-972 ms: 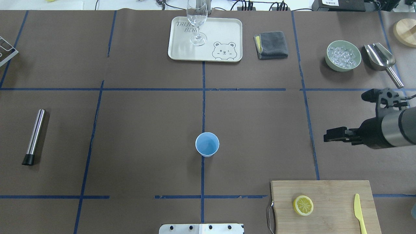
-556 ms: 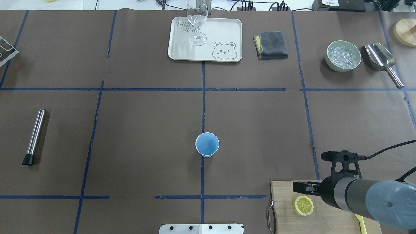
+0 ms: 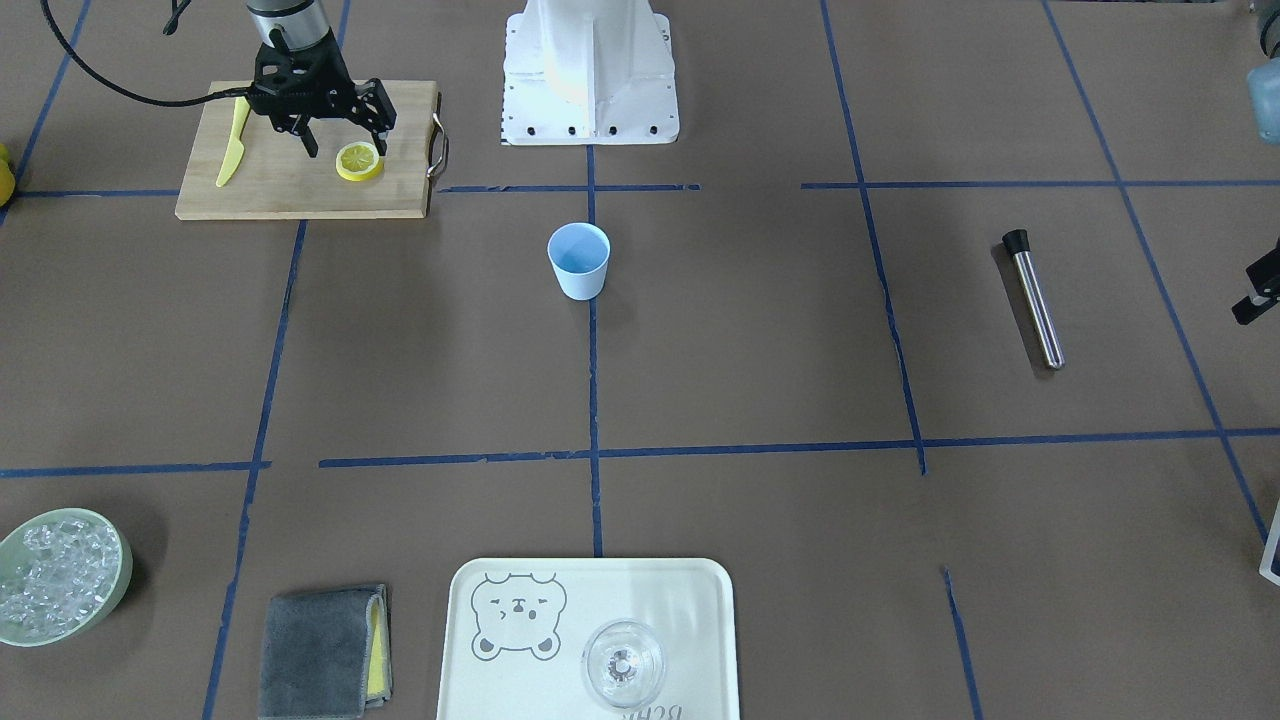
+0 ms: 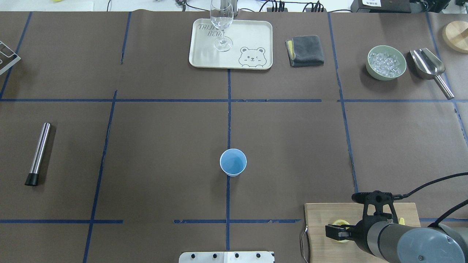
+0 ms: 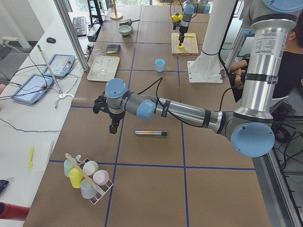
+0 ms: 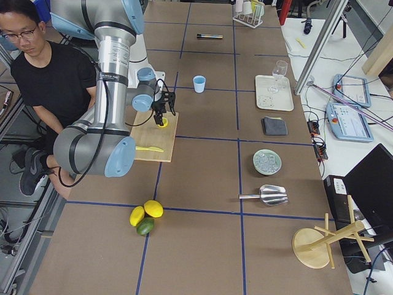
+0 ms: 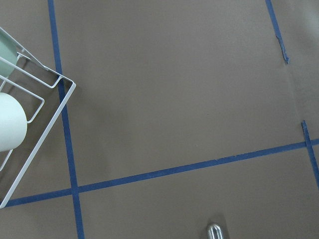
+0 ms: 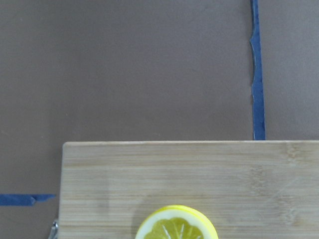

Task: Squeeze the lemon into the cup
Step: 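Move the right gripper down to the lemon slices on the wooden board, then grasp a lemon slice with the right gripper and lift it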

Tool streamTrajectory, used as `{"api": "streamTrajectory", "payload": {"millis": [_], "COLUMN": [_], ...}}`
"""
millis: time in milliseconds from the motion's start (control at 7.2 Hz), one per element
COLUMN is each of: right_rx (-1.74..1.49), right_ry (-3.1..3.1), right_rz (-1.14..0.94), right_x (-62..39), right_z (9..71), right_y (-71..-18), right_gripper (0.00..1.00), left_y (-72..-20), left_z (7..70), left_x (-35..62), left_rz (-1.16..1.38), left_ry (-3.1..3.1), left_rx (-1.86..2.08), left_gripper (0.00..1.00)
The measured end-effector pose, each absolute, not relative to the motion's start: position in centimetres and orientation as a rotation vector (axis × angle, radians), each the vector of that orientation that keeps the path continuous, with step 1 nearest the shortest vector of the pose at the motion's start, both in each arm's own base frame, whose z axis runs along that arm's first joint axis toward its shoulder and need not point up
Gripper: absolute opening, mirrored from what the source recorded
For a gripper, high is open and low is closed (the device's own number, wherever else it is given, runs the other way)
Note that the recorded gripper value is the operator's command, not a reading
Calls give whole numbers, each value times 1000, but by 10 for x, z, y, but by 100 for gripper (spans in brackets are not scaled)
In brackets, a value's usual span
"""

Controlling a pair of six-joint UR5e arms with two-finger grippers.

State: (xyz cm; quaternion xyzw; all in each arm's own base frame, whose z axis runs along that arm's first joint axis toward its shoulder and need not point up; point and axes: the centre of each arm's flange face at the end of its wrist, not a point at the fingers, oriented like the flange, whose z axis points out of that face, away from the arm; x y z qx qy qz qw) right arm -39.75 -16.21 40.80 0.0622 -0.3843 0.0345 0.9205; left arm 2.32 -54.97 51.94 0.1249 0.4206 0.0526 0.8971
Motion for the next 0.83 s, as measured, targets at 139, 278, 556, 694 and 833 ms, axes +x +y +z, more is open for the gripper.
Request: {"api": "streamTrajectory", "payload": {"millis": [139,278,556,694,833], "right_rx": [123,121,119,117,116], "right_ry": [-779,-773,-758,-756,-760], "right_rz": [61,55,50,49,50], "right_x": [-405,-413,-420,-421,-420], "right_z": [414,418,422,421,418], "right_y": [-158,-156,-154,-154,-155], "right_gripper": [100,100,94,88,73], "left_y": [-550,-549,-549,-549,-549], "left_z": [518,517,515,516,517], "left_x": [23,23,22,22,22], "left_rz": [111,112,113,113,112], "left_ry": [873,874,875,875,874], "left_rx": [266,271,274,274,272], "left_gripper": [100,100,100,100,100]}}
